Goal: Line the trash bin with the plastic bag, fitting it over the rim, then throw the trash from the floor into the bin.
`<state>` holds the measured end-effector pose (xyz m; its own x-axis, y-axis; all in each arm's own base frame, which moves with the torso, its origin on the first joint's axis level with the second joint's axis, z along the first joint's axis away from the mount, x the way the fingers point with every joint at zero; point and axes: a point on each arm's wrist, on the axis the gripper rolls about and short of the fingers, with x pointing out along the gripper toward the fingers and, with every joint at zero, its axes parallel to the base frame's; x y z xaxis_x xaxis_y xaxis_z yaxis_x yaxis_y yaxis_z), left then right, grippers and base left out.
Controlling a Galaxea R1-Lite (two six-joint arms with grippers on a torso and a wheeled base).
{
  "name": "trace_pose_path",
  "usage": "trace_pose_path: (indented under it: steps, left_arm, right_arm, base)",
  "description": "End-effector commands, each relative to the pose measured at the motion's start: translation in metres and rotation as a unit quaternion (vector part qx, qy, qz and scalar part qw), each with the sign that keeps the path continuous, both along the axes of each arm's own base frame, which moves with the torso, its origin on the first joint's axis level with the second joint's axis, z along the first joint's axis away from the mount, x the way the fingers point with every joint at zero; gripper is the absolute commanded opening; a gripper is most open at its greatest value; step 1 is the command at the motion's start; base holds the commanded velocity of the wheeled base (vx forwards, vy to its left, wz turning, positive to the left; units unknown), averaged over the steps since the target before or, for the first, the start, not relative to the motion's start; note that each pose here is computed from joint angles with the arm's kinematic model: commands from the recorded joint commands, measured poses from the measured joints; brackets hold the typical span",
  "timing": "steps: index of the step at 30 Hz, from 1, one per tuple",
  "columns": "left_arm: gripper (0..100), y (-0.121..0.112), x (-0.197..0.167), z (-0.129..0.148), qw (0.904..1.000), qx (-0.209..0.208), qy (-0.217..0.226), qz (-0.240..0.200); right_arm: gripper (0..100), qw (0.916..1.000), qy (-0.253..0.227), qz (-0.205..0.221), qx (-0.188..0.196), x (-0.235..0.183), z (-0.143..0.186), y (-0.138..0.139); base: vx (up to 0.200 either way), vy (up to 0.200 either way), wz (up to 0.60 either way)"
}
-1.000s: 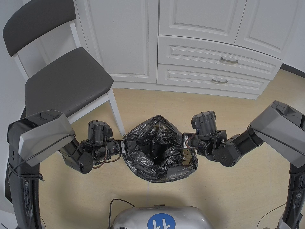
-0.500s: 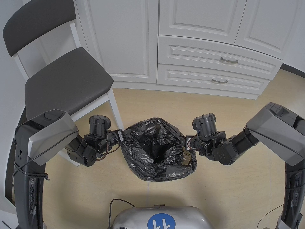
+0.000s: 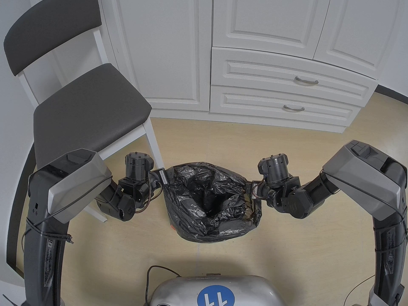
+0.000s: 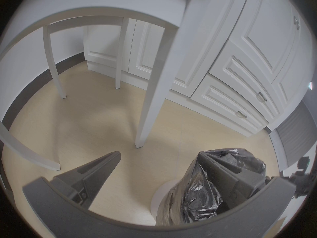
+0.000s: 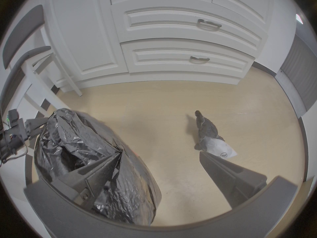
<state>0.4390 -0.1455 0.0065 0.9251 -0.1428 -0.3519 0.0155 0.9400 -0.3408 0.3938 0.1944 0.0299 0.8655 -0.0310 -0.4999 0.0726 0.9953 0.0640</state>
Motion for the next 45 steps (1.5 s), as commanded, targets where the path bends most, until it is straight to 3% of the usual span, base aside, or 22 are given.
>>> trace_pose_path:
  steps: [1, 8, 22, 33, 39, 45]
  left_arm:
    - [100, -0.002, -0.005, -0.003, 0.9999, 0.005, 0.009, -0.006]
    - [100, 0.001, -0.005, -0.001, 0.9999, 0.005, 0.009, -0.006]
    - [100, 0.010, 0.003, -0.013, 0.9998, 0.008, 0.019, 0.004]
    - [100, 0.013, -0.009, 0.008, 0.9999, 0.010, 0.012, -0.003]
    - [100, 0.020, -0.035, 0.041, 0.9982, 0.030, -0.002, -0.051]
    - [100, 0.029, -0.073, 0.071, 0.9907, 0.042, -0.008, -0.129]
  right_arm:
    - [100, 0.9996, -0.003, -0.029, -0.006, 0.017, -0.015, -0.008]
    - [100, 0.9984, -0.010, -0.056, 0.001, 0.041, -0.032, -0.022]
    - [100, 0.9986, -0.010, -0.051, 0.013, 0.045, -0.060, -0.015]
    - [100, 0.9987, 0.013, -0.050, 0.000, 0.042, -0.083, -0.015]
    - [100, 0.9991, 0.028, -0.029, -0.011, 0.022, -0.067, -0.005]
    - [100, 0.9987, 0.043, 0.021, -0.018, -0.011, -0.068, 0.032]
  base:
    - [0.000, 0.000, 0.00]
    - [0.000, 0.000, 0.00]
    - [0.000, 0.000, 0.00]
    - [0.000, 0.000, 0.00]
    - [0.000, 0.000, 0.00]
    - [0.000, 0.000, 0.00]
